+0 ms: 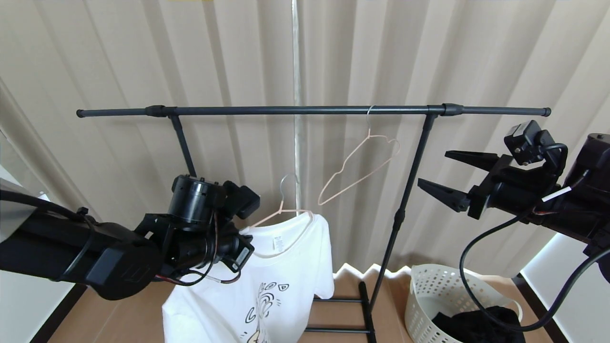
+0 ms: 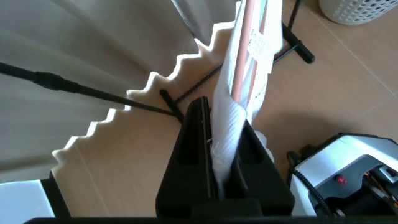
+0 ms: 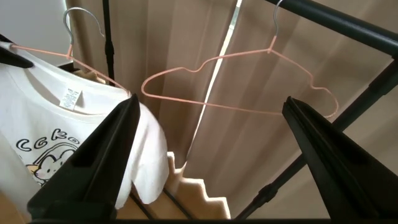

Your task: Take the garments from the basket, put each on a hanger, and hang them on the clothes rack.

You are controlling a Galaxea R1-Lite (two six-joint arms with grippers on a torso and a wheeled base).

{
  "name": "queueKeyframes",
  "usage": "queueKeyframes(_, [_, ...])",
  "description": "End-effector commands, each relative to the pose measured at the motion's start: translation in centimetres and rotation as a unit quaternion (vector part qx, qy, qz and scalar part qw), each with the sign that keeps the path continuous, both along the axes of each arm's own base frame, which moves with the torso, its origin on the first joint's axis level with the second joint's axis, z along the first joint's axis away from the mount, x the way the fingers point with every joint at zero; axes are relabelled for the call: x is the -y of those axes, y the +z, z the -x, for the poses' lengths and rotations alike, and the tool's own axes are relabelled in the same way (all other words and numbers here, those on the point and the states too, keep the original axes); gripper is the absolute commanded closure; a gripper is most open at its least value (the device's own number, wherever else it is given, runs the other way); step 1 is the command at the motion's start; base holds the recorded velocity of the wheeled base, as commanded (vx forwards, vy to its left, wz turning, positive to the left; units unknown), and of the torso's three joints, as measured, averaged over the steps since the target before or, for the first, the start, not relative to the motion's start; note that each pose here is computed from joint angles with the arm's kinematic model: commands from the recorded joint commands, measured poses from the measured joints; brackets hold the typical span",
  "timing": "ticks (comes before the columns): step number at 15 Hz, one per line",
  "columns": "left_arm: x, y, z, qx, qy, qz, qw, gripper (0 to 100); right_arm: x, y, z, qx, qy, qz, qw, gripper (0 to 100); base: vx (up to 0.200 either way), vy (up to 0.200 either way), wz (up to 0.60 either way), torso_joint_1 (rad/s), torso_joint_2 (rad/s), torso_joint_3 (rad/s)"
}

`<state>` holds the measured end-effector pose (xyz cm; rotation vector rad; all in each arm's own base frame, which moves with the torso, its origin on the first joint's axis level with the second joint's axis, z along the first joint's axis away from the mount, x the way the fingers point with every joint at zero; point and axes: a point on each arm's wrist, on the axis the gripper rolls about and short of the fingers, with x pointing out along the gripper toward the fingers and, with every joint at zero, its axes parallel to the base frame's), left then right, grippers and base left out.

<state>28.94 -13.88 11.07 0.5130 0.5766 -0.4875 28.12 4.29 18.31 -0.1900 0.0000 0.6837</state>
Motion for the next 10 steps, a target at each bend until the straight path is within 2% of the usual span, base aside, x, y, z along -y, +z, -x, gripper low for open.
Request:
queueKeyframes(1, [-0.2,-1.3,-0.7,-0.014,0.008,-0.007,0.9999,100,0.0,-0.1,0.0,-0.002,0.000,0.000,1.0000,0,0.000,0.000,0.00,0.000,0.00,0.000])
queueKeyframes(6, [-0.1,-0.1,-2.9,0.037,0.041,0.002,0.9985,100,0.0,0.0,0.0,0.000,0.000,0.000,1.0000,0,0.000,0.000,0.00,0.000,0.00,0.000])
queueKeyframes(7, [0.2,1.1,-4.3,0.065,0.060,0.021,0.9958,100,0.0,0.0,-0.1,0.000,0.000,0.000,1.0000,0,0.000,0.000,0.00,0.000,0.00,0.000])
queueKeyframes(8, [0.4,1.9,-4.9,0.076,0.067,0.037,0.9942,100,0.0,0.0,-0.1,0.000,0.000,0.000,1.0000,0,0.000,0.000,0.00,0.000,0.00,0.000])
queueKeyframes(9, [0.5,3.2,-6.1,0.097,0.081,0.063,0.9900,100,0.0,0.0,-0.1,0.001,0.000,0.000,1.0000,0,0.000,0.000,0.00,0.000,0.00,0.000])
queueKeyframes(10, [0.6,4.0,-7.0,0.112,0.088,0.077,0.9868,100,0.0,0.1,-0.1,0.002,0.000,0.000,1.0000,0,0.000,0.000,0.00,0.000,0.00,0.000])
